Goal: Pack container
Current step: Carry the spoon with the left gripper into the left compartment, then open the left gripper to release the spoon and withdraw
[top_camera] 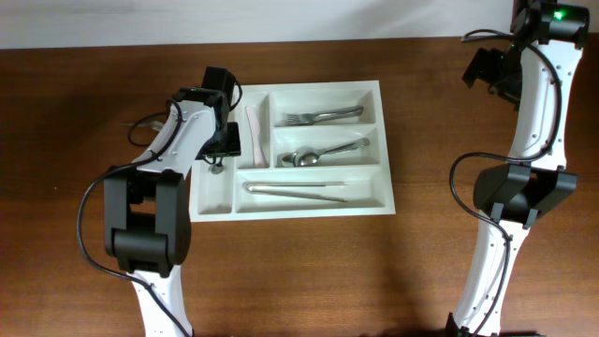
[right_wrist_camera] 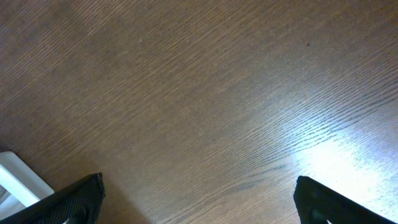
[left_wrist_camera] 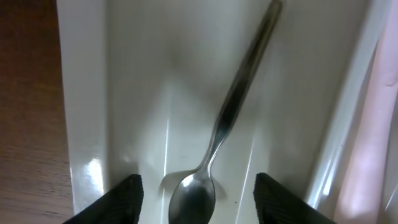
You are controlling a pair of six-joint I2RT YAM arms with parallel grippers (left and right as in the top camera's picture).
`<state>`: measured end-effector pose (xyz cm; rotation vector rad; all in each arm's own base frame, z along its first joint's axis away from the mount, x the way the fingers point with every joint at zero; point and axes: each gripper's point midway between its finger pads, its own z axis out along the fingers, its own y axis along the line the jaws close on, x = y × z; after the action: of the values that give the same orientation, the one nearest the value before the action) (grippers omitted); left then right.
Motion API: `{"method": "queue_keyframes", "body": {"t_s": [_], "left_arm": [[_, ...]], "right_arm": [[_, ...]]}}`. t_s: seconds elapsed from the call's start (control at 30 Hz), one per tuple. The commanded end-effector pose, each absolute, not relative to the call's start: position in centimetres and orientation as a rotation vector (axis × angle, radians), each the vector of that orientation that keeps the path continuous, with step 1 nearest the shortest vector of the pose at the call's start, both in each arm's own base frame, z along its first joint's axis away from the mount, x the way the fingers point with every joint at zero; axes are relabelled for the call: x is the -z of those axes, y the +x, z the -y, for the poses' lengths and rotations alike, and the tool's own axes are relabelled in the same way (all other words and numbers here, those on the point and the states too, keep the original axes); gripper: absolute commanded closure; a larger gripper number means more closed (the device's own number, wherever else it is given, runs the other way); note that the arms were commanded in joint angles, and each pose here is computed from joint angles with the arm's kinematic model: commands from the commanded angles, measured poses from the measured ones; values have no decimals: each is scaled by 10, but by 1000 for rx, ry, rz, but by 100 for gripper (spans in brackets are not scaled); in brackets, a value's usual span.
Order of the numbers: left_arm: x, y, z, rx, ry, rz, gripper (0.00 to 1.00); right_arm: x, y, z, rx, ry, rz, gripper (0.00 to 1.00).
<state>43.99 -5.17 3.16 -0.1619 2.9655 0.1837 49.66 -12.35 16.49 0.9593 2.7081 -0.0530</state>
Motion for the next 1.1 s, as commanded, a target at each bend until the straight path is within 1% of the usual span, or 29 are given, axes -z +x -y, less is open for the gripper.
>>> {"method": "queue_keyframes", "body": {"t_s": [0.0,0.13,0.3,0.33,0.43,0.47,0.7,0.8,0.83,0.9,1.0,1.07], "left_arm": [[-29,443,54,-162,-177,-2957,34],[-33,449,52,-152,-209,-2937,32],[-42,459,51,-141,-219,-2906,32],[-44,461,51,-137,-220,-2898,34],[-52,468,52,-128,-221,-2875,50],[-54,470,53,-125,-221,-2868,52],[-64,479,54,-114,-222,-2837,52],[-70,483,55,-108,-223,-2820,50],[-73,486,54,-105,-225,-2810,46],[-80,492,52,-97,-244,-2787,42],[-96,505,35,-72,-442,-2712,39],[-108,513,21,-41,-585,-2653,33]], "right_arm": [[-184,494,126,51,944,-2670,1],[-184,494,126,50,944,-2670,1],[-184,494,126,51,944,-2670,1],[-184,494,126,51,944,-2670,1],[-184,494,126,51,944,-2670,1],[-184,494,126,51,944,-2670,1],[-184,494,126,51,944,-2670,1],[-184,494,126,51,944,-2670,1],[-184,494,126,51,944,-2670,1],[-184,494,126,51,944,-2670,1],[-184,494,126,50,944,-2670,1],[-184,494,126,50,944,-2670,1]]}}
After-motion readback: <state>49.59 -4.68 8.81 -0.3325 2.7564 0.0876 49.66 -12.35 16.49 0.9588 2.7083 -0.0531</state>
